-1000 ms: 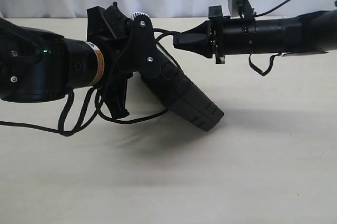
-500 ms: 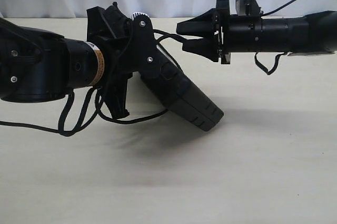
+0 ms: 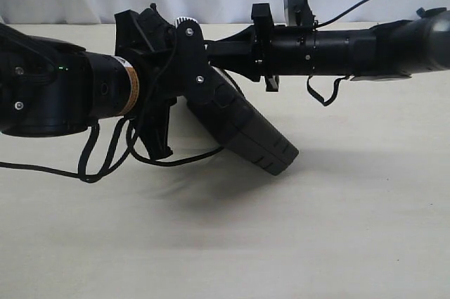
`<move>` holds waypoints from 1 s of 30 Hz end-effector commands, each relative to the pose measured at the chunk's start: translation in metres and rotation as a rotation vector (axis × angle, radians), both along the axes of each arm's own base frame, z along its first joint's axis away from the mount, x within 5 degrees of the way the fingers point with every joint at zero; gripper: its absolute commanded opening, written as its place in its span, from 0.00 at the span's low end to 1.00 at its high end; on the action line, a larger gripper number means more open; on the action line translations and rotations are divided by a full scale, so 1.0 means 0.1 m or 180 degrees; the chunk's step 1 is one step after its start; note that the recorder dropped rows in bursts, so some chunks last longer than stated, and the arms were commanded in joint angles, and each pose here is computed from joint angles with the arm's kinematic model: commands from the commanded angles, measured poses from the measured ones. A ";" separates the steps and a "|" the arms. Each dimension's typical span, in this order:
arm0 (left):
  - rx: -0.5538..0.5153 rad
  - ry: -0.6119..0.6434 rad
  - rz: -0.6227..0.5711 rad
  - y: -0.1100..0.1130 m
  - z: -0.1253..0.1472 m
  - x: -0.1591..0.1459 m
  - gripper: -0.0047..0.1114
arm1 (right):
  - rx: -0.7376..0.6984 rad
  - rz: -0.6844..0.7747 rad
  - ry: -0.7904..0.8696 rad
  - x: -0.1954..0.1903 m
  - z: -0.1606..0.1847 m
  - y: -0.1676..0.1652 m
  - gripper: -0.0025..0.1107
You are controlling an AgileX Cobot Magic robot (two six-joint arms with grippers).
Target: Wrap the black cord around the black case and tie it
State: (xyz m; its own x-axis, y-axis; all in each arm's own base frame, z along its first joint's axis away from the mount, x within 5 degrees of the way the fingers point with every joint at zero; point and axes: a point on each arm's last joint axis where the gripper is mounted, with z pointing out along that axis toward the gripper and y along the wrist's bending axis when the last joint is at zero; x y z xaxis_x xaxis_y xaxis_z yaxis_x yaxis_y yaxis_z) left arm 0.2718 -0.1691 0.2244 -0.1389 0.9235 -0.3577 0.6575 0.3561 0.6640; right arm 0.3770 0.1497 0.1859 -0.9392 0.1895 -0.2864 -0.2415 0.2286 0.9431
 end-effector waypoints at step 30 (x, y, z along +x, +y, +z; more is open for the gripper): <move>-0.2384 0.0284 0.0479 0.57 -0.07 -0.52 0.51 | -0.0026 0.0350 -0.0444 -0.08 0.08 0.02 0.06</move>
